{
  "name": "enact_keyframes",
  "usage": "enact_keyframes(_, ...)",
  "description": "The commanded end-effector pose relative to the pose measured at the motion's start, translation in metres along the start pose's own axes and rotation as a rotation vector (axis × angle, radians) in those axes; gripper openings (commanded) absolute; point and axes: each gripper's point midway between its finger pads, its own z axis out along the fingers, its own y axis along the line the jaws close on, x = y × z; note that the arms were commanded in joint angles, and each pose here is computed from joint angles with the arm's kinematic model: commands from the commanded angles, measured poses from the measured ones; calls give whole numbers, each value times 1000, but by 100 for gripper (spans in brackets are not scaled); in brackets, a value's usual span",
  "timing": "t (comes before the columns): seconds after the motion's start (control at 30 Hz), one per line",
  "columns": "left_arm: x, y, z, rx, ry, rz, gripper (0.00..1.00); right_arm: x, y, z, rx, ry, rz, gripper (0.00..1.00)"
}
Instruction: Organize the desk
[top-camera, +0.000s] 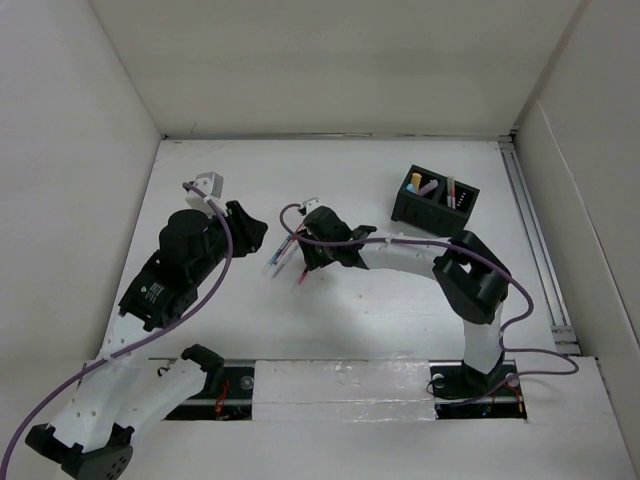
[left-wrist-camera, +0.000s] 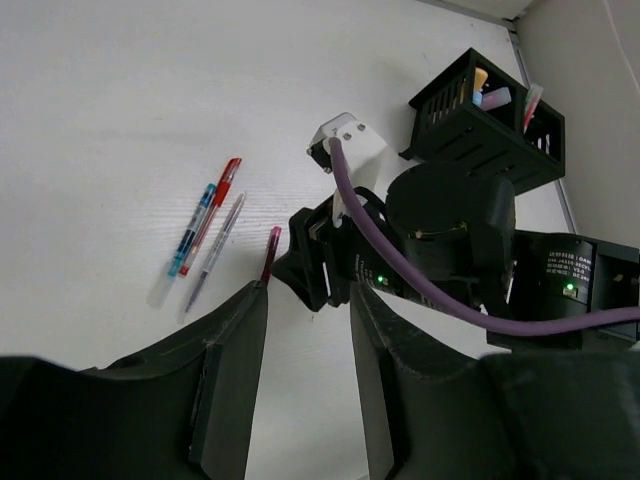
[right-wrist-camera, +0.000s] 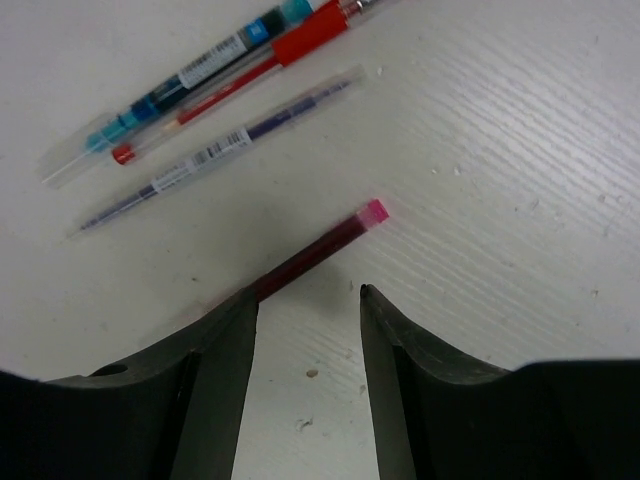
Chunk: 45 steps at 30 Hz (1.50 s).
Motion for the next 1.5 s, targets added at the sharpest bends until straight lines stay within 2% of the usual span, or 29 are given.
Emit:
enact_keyframes(0.0, 5, -2, -3, 27, 4, 13, 35, 3, -2, -2, 68, 16, 107, 51)
enact_keyframes(0.2, 9, -8, -2, 67, 19, 11, 35, 12, 12, 14, 30, 35, 157, 46)
enact_keyframes(0.3, 13, -9, -1, 79, 31, 9, 35, 4, 18, 19, -16, 4, 182, 46)
enact_keyframes(0.67, 16, -8, -3, 80, 28, 2, 35, -15, 16, 26, 2, -23, 201, 46)
enact_keyframes(0.77, 16, -7, -4, 78, 27, 2, 35, -29, 18, 25, 0, -45, 167, 43)
enact_keyframes(0.83, 16, -7, -4, 78, 27, 2, 35, -36, 19, 22, -12, -71, 161, 37)
enact_keyframes(0.97, 14, -8, -3, 78, 24, 4, 35, -49, 17, 15, -6, -131, 169, 38)
enact_keyframes(1.07, 13, -9, -3, 79, 20, 5, 35, -37, 16, 27, 12, -65, 153, 43)
enact_keyframes(1.33, 14, -7, -4, 72, 25, 9, 35, -15, 17, 50, 46, 20, 131, 44)
enact_keyframes(1.47, 10, -9, -5, 77, 17, 13, 35, -9, 5, 50, 115, 44, 134, 35)
